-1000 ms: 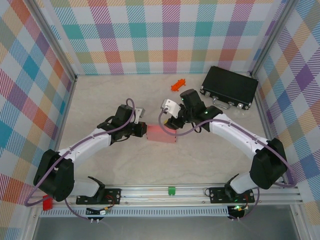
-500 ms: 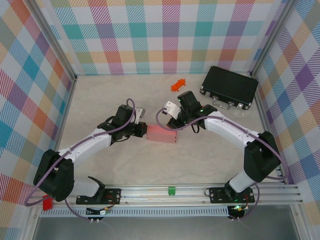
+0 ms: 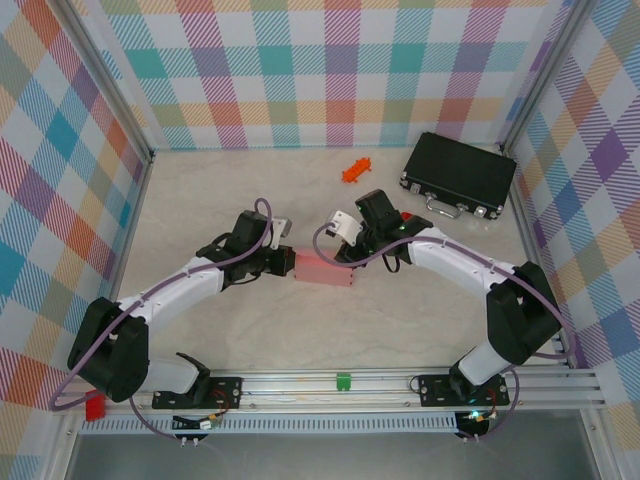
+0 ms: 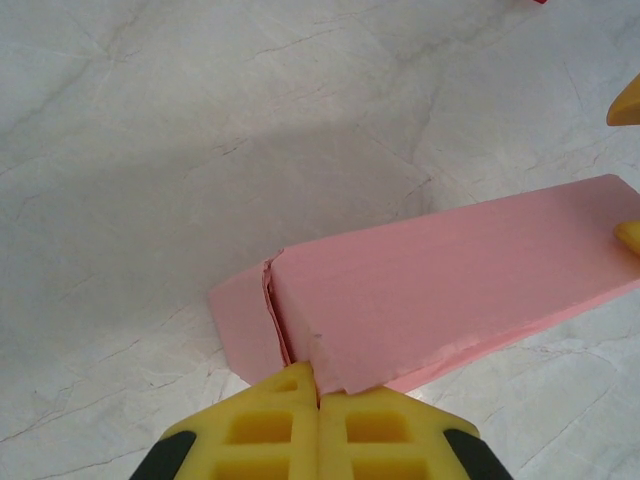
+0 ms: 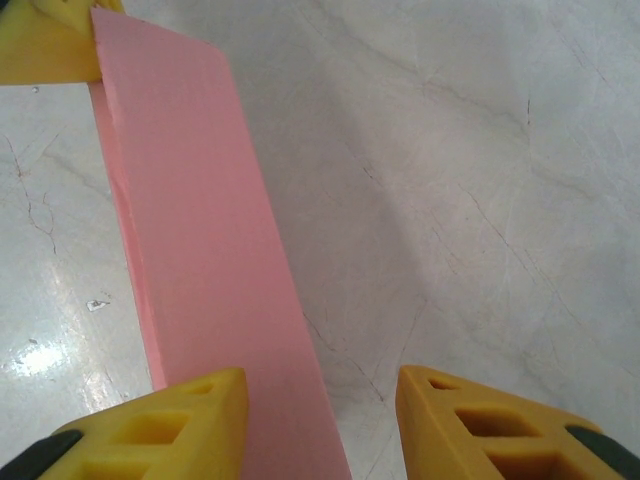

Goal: Fold the paper box

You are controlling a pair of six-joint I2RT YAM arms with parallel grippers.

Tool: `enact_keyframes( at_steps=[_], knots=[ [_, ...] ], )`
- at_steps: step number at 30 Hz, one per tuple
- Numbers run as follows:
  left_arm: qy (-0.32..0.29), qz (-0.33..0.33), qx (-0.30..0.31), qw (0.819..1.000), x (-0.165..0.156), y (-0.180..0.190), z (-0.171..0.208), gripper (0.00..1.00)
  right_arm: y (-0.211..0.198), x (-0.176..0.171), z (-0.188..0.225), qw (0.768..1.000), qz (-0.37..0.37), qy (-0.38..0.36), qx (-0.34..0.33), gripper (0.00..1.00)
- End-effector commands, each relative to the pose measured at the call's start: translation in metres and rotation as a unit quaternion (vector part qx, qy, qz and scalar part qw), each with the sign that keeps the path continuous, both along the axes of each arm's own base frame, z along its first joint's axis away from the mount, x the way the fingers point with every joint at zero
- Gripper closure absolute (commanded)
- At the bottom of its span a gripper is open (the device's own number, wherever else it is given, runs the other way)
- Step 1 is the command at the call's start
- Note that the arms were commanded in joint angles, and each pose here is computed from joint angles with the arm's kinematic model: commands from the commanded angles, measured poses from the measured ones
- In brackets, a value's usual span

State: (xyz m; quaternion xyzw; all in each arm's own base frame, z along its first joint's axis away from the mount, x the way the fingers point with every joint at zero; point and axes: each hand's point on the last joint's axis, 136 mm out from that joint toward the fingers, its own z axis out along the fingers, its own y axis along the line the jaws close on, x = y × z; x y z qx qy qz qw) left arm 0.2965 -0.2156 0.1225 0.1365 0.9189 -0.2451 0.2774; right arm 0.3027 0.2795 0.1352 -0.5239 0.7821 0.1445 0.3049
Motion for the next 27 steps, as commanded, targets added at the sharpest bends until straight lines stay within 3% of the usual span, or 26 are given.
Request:
enact_keyframes(
  at_steps=[1,12,18,22,27],
  knots=[
    [0.043,-0.005,0.032,0.999,-0.021,0.009,-0.023,0.87,-0.006,-0.014,-0.02,0.999,0.0,0.032,-0.019,0.56],
    [-0.018,-0.014,0.01,1.0,-0.028,0.013,0.008,0.69,-0.007,-0.018,-0.034,0.998,-0.001,0.051,-0.031,0.55],
    [-0.076,0.022,-0.022,0.997,-0.016,0.017,0.038,0.56,-0.006,-0.019,-0.038,0.998,0.003,0.055,-0.037,0.55],
    [-0.067,0.051,-0.018,0.996,0.0,0.015,0.039,0.49,-0.006,-0.02,-0.04,0.998,0.004,0.055,-0.041,0.55],
    [-0.027,0.055,-0.008,0.998,0.015,0.004,0.026,0.49,-0.004,-0.022,-0.042,0.997,0.006,0.057,-0.044,0.56]
  ],
)
